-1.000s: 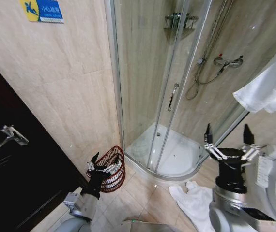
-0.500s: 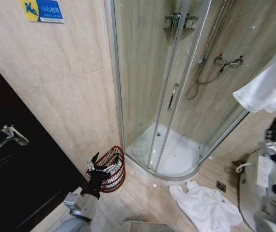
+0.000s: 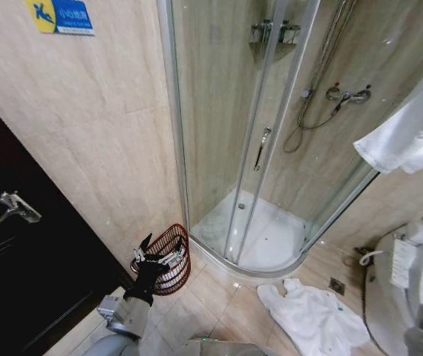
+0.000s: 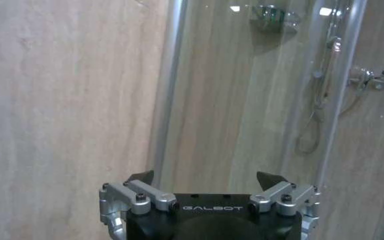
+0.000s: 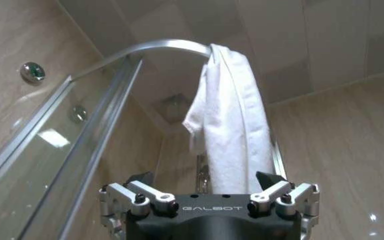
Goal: Discard the used towel into the hamper.
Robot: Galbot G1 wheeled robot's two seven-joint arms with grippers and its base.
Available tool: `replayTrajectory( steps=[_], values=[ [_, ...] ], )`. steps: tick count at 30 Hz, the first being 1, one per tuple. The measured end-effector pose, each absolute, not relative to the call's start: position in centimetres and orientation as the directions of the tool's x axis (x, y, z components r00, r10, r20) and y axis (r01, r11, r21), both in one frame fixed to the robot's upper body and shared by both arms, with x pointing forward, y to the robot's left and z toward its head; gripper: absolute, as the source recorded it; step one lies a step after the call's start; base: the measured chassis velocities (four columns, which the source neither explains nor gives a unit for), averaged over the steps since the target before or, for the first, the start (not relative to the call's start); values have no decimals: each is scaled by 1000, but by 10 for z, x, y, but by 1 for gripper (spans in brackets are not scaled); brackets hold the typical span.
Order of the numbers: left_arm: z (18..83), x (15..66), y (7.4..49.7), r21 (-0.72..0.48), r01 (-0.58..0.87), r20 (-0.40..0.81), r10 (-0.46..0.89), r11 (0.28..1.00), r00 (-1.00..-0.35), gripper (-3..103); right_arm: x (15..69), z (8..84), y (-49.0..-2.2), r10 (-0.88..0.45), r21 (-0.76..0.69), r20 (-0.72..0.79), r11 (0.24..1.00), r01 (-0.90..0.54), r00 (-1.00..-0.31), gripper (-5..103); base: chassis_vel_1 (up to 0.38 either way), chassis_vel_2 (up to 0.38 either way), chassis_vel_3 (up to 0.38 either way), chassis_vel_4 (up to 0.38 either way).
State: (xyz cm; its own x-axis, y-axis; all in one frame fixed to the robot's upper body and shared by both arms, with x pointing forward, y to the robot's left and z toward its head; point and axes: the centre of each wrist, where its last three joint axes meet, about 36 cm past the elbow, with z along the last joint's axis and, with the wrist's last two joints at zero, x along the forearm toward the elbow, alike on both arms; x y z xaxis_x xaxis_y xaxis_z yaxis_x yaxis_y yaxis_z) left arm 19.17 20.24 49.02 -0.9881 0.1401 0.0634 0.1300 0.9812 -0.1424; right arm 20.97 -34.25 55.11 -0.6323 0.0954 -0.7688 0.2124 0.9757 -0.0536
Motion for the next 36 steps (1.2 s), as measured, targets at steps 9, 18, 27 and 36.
replayTrajectory(
  steps=[9, 18, 27, 36],
  values=[
    [490, 192, 202, -142, 130, 64, 140, 981, -988, 100, 210, 550, -341, 91, -56, -767, 977, 207, -635, 100, -238, -234, 240, 233],
    [490, 192, 202, -143, 130, 64, 140, 981, -988, 100, 213, 551, -341, 80, -54, -778, 980, 194, -623, 100, -319, -317, 316, 317],
    [490, 192, 202, -143, 129, 64, 140, 981, -988, 100, 217, 558, -345, 68, -58, -796, 980, 188, -601, 100, -76, -154, 157, 82],
    [490, 192, 203, -142, 130, 64, 140, 981, -988, 100, 218, 561, -347, 68, -52, -805, 982, 184, -589, 100, 97, 100, -26, 9]
  ],
)
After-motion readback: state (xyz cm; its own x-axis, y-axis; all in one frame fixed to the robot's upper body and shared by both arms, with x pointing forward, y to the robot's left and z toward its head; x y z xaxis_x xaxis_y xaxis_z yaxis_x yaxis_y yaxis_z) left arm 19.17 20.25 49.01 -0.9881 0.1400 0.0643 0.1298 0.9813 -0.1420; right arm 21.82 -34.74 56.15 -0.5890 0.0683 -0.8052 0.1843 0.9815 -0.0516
